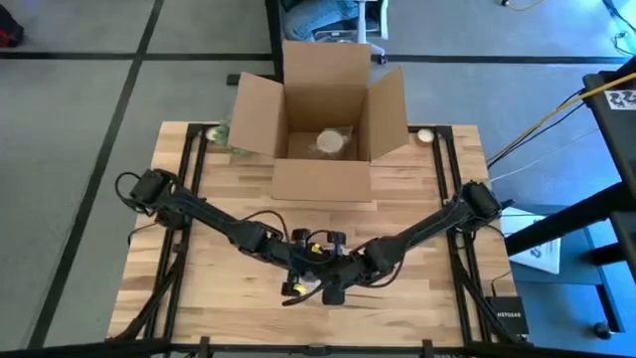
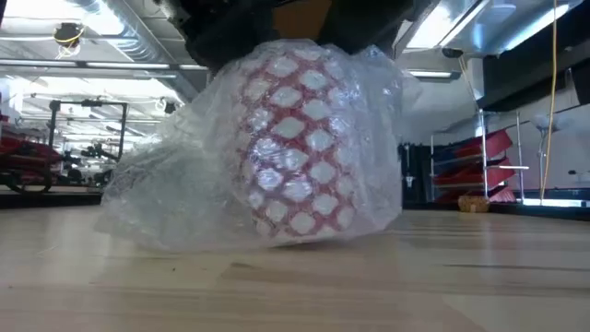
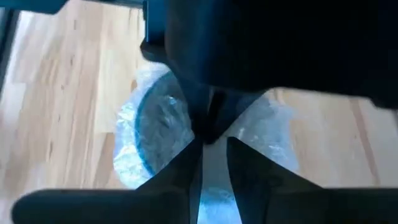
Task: Wrap mug
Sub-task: Wrap the red mug with bubble wrap
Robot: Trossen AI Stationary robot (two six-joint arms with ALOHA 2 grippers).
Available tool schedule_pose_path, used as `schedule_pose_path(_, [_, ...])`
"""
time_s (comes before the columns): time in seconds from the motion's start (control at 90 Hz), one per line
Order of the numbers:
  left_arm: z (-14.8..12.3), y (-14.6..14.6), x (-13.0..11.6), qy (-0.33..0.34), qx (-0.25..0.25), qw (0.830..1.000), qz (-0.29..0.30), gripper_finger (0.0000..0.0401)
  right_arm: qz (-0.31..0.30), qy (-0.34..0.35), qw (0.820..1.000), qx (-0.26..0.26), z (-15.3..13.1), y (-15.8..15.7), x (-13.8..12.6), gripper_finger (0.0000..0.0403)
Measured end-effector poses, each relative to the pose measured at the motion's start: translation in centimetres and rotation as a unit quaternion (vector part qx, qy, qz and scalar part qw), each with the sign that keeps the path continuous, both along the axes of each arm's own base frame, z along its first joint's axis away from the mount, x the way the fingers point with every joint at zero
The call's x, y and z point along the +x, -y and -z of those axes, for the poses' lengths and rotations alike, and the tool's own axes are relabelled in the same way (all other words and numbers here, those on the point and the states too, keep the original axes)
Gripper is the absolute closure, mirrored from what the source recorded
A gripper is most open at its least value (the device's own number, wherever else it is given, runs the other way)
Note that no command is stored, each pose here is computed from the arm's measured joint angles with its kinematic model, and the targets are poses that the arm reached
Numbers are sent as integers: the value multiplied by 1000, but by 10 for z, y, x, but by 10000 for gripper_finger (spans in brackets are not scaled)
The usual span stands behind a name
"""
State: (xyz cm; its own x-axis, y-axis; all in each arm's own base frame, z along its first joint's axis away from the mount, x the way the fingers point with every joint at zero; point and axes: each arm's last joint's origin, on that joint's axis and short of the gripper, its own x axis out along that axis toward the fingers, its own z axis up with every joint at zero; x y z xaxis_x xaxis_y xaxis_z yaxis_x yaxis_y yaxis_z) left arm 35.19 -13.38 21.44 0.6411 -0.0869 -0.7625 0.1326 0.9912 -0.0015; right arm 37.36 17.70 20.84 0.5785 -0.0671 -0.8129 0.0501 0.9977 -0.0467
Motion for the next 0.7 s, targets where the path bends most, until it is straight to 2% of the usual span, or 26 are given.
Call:
schedule_pose_path(0.189, [-8, 1, -5, -19, 16, 1000, -10, 400, -17, 16, 1000, -2, -1, -2, 3, 343])
schedule_pose_path(0.356, [-4, -8, -7, -32, 27, 998, -35, 400, -1, 28, 999, -20, -5, -1, 5, 343])
schedule_pose_path(0.7, [-10, -11, -5, -15, 23, 999, -45, 400, -25, 67, 997, -22, -48, -8, 13, 343])
